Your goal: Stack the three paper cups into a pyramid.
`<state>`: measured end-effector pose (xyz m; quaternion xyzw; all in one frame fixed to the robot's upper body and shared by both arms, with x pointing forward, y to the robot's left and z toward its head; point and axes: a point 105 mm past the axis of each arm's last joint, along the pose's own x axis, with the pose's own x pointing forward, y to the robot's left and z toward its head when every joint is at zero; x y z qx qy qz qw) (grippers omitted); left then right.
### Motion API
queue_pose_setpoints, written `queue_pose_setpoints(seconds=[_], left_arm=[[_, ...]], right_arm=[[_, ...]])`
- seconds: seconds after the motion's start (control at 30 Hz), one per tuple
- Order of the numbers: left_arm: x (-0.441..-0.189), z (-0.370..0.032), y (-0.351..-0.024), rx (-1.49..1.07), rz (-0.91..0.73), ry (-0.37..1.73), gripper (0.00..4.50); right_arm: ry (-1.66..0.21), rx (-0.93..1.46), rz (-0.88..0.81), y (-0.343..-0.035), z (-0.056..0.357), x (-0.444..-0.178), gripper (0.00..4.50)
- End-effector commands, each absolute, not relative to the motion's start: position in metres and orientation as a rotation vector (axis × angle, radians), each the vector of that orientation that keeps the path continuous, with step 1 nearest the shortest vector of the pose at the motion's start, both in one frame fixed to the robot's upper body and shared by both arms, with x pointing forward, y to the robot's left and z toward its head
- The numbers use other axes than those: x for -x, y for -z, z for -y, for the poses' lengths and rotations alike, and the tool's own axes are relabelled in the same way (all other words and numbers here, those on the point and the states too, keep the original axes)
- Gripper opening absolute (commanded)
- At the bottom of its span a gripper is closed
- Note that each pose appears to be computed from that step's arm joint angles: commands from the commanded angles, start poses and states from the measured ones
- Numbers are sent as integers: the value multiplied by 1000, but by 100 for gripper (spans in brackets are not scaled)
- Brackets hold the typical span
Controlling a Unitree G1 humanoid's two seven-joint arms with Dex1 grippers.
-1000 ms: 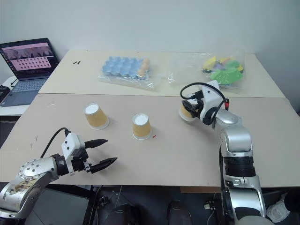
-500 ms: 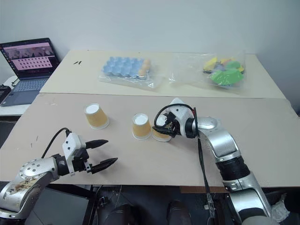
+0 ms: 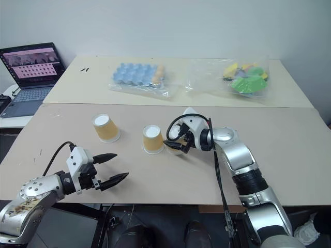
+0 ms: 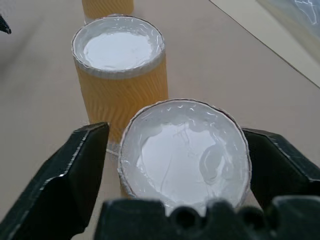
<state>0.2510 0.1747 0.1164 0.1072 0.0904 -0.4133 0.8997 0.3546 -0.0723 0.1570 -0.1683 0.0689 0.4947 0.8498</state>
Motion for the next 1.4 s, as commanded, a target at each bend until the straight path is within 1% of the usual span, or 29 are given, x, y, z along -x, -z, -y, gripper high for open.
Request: queue_pose_setpoints(seconds=[0.03,0.17,0.23,0.3,0.43,0.53,0.63,0.9,0.93,1.03,1.2,1.4], left_arm=[[-251,-176,-128,-246,-135,819,450],[-258,-193,-134,-236,-84,661,450],[-266,-217,-137,-244,-46,490,450],[-269,-233,-136,-253,-38,388,450],[-277,-259,-136,-260,-37,260,450],[-292,-262,-137,-275,-32,263,450],[-310,-256,-135,-293,-36,312,450],[-349,-241,-133,-311,-27,433,450],[-360,-238,-137,-314,-14,445,450],[-381,-232,-149,-321,27,458,450],[-394,-218,-165,-306,70,508,450],[-396,-212,-168,-272,79,526,450]], right_arm=[[-1074,316,-12,-199,80,-342,446],[-1058,258,69,-235,103,-333,446],[-1033,252,102,-255,117,-329,446],[-1021,285,101,-260,125,-325,446],[-1013,372,55,-254,134,-318,446],[-998,393,30,-247,137,-317,446],[-989,395,26,-244,136,-316,446],[-948,394,38,-247,141,-313,446],[-940,396,34,-247,142,-312,446],[-921,397,29,-246,145,-310,446],[-908,396,23,-244,147,-309,446],[-899,398,21,-244,149,-309,446]])
